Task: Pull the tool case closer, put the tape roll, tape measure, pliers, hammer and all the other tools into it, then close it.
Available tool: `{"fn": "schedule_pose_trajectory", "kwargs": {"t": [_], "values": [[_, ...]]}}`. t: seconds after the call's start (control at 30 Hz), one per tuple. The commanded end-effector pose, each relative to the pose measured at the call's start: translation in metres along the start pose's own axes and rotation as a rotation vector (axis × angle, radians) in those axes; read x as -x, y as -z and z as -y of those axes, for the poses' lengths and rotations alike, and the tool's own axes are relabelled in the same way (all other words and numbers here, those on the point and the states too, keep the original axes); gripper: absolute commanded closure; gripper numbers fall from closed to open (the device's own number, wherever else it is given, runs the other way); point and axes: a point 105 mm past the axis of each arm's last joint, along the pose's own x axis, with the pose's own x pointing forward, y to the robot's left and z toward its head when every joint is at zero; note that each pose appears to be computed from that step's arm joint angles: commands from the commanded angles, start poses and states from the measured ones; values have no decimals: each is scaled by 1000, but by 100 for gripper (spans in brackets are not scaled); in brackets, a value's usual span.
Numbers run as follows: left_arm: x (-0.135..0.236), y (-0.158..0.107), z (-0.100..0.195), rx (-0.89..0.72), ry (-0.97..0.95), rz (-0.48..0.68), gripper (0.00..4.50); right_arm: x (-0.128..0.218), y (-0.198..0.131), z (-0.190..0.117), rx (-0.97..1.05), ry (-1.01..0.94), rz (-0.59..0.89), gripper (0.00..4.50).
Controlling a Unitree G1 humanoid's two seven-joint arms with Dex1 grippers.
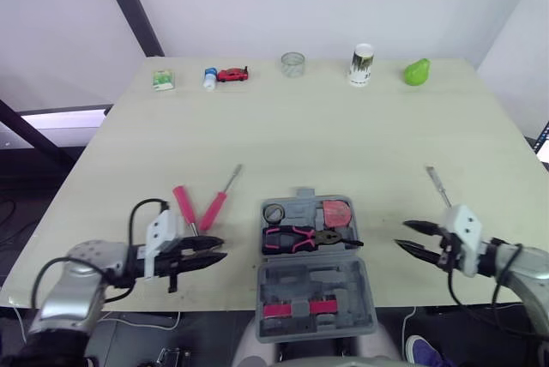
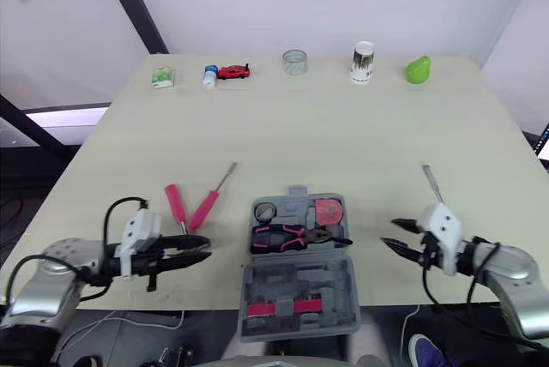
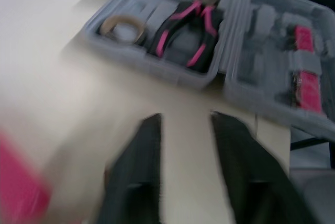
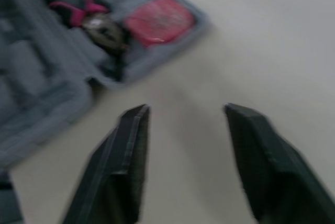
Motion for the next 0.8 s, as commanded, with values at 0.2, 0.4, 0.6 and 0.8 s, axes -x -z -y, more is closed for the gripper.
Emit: {"fn": "schedule_pose_trajectory", "kwargs": {"t": [0.2,0.4,0.6,0.8], "values": [[-15,15,1,-16,114,-62,450,-26,11,-10,119,-200,-104,447],[-20,17,2,-30,129,-68,450,-38,15,-11,148,-231,-116,447],[-28,17,4,-38,135,-59,450,-47,12,-15,160,-247,-93,447],[-35,17,1,-49,133,-69,450,-52,10,-17,157,-253,-77,447]]}}
